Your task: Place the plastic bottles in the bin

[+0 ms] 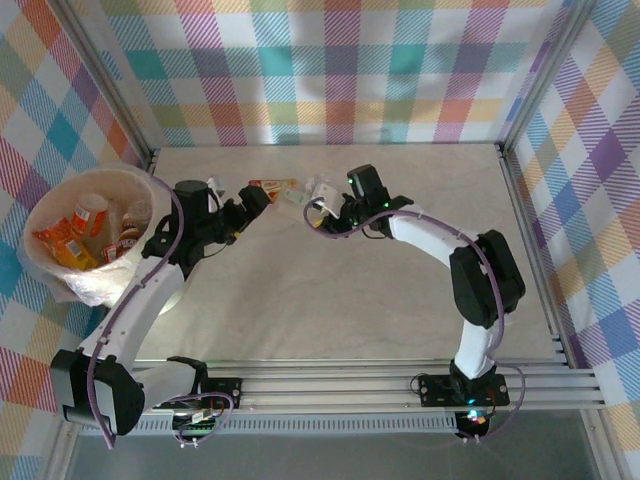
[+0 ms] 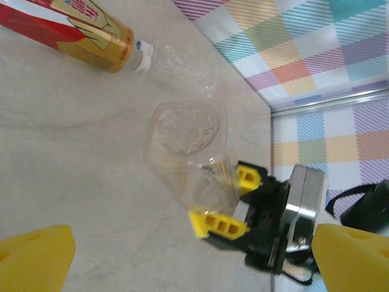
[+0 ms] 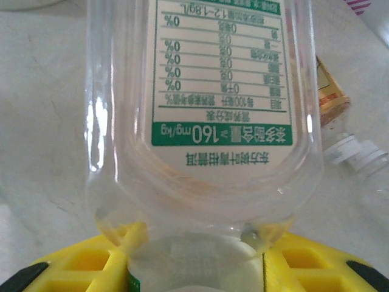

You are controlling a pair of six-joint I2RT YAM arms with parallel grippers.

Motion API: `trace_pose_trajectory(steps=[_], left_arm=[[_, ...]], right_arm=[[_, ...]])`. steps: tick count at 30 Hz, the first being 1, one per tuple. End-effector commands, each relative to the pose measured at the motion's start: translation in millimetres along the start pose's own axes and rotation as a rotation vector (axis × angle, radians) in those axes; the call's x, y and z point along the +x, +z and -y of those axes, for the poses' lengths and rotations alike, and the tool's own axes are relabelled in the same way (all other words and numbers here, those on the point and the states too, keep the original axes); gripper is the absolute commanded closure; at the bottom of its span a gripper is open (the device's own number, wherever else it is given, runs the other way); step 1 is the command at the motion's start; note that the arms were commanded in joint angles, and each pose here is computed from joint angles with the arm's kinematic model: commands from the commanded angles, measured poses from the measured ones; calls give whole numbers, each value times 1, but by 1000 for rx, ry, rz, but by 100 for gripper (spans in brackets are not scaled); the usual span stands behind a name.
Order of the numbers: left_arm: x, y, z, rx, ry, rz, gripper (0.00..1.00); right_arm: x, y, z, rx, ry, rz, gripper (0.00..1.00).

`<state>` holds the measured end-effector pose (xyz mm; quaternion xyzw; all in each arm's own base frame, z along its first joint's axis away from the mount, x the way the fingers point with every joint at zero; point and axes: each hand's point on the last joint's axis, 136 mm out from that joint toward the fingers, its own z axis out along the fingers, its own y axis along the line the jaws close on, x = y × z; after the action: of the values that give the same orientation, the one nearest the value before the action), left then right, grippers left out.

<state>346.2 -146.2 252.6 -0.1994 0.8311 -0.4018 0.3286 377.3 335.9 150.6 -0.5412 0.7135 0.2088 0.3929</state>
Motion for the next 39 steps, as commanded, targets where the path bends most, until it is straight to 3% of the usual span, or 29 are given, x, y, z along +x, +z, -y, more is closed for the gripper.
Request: trace_pose_trajectory(steps=[1, 5, 11, 19, 23, 30, 34, 39], left_arm=[[3, 2, 23, 76, -14, 34, 0], [10, 14, 28, 78, -10, 18, 0], [12, 31, 6, -61, -41, 47, 0], [16, 49, 2, -96, -47, 23, 2], [15, 51, 5, -95, -35, 41, 10], [17, 56, 5, -90, -37, 29, 35], [14, 50, 10, -70, -32, 47, 50], [0, 25, 15, -95, -18, 132, 53]], right_arm=[[-21, -8, -6, 39, 154, 92, 69], [-34, -12, -29, 13, 202, 141, 69], [-55, -15, -50, -19, 259, 214, 69], [-73, -21, -78, -87, 200, 259, 67], [-78, -23, -85, -108, 191, 271, 66], [-80, -22, -91, -133, 186, 279, 63], [-80, -27, -97, -156, 161, 274, 54], [-86, -39, -103, -181, 133, 289, 36]])
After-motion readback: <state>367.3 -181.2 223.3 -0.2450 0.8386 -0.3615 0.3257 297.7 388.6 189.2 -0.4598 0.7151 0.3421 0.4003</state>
